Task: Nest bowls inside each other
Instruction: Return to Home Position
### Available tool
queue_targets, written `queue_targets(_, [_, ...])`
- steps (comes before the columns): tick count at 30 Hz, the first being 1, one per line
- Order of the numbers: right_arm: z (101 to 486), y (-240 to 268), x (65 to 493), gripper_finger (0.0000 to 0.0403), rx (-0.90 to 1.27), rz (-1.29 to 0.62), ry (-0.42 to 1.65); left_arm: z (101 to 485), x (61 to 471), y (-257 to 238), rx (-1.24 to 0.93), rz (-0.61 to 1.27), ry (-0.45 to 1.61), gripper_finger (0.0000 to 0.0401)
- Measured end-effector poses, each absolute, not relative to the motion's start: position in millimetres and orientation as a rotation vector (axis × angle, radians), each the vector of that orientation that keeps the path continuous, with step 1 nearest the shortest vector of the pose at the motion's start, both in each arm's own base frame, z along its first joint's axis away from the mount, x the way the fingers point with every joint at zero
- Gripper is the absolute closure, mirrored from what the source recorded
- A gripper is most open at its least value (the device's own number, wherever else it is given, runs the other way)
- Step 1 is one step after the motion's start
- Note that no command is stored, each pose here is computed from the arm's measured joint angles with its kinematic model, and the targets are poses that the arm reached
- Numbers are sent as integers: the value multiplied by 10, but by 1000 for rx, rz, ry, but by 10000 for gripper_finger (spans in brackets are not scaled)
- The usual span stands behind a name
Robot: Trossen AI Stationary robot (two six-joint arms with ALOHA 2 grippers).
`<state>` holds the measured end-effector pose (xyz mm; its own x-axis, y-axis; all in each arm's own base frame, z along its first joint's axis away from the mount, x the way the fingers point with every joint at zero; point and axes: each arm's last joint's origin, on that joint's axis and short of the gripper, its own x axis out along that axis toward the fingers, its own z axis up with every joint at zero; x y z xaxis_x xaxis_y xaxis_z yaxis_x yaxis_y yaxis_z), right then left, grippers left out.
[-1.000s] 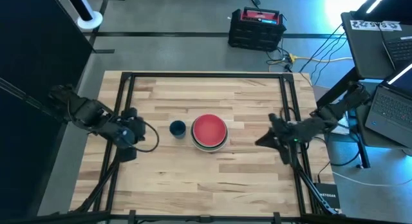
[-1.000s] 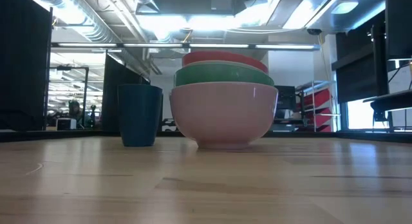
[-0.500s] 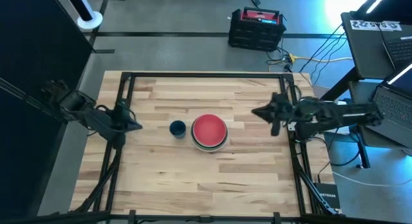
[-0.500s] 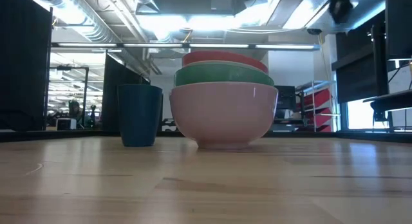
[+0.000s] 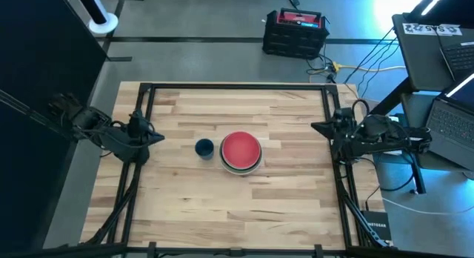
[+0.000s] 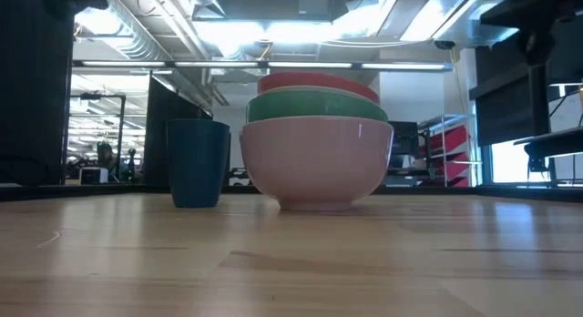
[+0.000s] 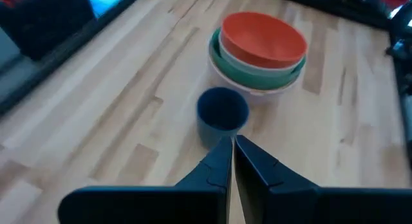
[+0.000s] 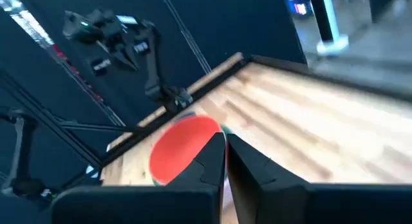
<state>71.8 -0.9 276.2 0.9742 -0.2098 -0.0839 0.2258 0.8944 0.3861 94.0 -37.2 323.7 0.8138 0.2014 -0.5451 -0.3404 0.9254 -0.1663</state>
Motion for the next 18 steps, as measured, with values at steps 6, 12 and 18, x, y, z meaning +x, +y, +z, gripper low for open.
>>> queue_targets(6, [2588, -6, 718, 403, 361, -203, -6, 3028, 1082, -455, -259, 287, 516, 401])
queue_targets(12, [2311, 29, 833, 403, 311, -101, -161, 2755, 1227, -575, -265, 197, 421, 401])
queue_targets(18, [2076, 31, 880, 403, 254, -110, -242, 2749, 1250, -608, -268, 162, 371, 401])
